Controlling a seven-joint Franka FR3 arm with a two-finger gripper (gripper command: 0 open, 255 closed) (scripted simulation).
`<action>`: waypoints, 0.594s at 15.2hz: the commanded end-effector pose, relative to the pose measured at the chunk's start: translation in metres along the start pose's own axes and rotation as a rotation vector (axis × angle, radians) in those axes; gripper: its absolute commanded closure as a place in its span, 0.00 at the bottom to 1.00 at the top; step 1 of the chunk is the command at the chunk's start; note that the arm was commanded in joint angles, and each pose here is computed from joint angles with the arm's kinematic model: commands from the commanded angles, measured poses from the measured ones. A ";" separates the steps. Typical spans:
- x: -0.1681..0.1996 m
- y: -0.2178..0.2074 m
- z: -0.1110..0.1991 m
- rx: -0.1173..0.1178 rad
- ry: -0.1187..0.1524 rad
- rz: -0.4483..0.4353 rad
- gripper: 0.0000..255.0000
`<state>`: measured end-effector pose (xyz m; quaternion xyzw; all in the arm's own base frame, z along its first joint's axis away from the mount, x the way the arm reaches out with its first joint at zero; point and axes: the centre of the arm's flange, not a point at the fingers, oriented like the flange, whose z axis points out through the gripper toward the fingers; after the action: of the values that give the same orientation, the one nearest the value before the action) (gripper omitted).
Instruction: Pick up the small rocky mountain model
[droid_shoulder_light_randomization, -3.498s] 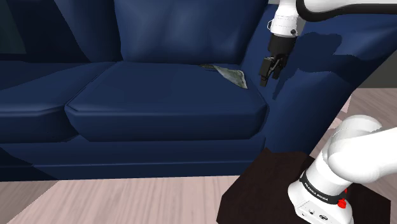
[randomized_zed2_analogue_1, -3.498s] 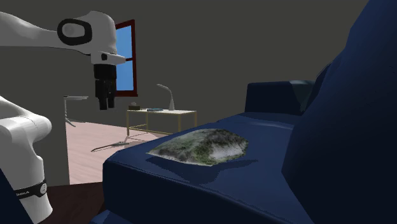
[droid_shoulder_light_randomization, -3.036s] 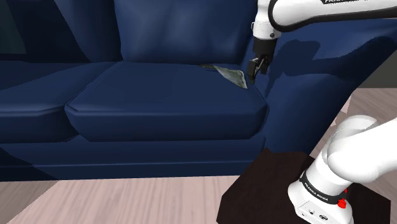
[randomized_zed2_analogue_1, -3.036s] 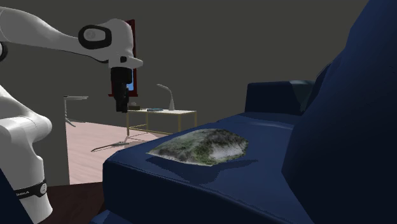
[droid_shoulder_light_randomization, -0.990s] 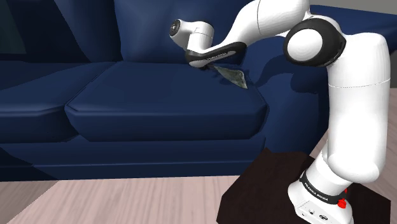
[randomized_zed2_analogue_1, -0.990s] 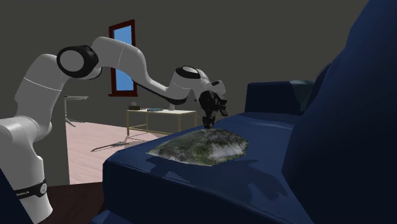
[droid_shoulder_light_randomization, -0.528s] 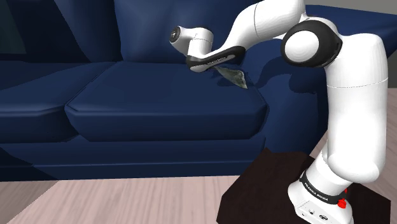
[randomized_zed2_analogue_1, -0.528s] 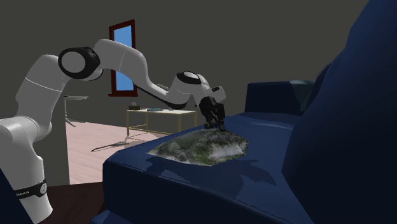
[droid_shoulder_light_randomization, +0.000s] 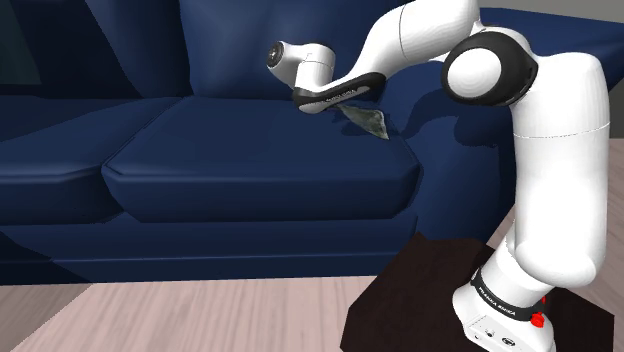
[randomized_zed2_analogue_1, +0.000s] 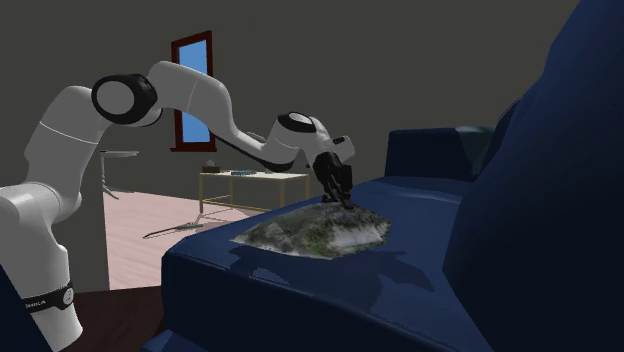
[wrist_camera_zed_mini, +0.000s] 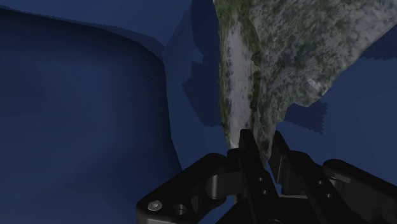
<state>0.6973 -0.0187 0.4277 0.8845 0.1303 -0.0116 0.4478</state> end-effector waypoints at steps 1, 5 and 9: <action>-0.001 0.004 -0.003 0.000 0.000 0.000 1.00; -0.004 0.021 -0.016 0.000 0.000 0.000 1.00; -0.007 0.037 -0.028 0.000 0.000 0.000 1.00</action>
<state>0.6978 -0.0176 0.4688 0.8845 0.1302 -0.0116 0.4478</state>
